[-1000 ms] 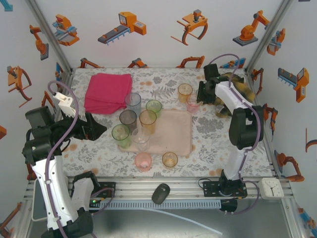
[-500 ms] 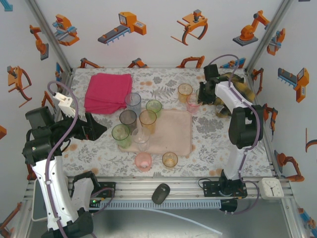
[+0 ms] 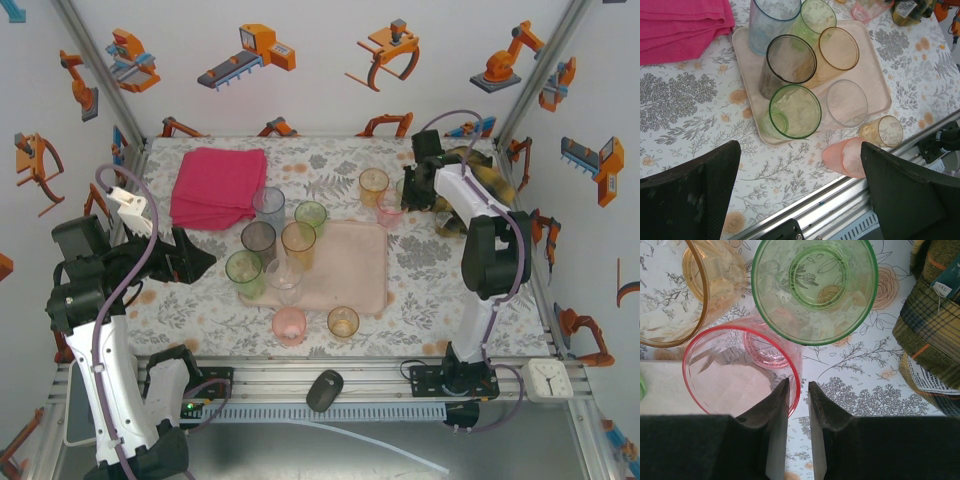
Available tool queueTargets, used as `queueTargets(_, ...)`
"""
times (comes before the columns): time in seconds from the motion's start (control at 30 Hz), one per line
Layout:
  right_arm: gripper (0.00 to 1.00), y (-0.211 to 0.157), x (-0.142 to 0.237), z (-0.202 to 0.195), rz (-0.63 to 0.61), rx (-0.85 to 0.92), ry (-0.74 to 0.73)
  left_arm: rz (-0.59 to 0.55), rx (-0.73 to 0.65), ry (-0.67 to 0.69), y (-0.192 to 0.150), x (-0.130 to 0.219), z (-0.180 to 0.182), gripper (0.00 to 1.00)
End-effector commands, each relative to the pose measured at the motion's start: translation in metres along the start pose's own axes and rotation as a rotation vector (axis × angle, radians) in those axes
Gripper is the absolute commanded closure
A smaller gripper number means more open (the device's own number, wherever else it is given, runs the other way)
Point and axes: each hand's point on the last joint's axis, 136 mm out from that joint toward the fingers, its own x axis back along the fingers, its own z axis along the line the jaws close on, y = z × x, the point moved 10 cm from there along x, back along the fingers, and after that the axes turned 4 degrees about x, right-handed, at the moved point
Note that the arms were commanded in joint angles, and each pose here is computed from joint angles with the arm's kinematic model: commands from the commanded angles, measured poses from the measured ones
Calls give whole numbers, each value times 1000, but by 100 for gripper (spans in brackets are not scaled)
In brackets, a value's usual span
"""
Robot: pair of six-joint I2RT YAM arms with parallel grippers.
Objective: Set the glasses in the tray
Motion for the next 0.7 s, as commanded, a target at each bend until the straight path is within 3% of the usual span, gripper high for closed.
queueTargets(0.0,78,-2,-3,-6,19,14,-28,-9,3,-37,-2,-1,-2,3)
queueTargets(0.67,83,-5,-14,-6,48,13,-32,-9,2,-38,-3,-2,-1,3)
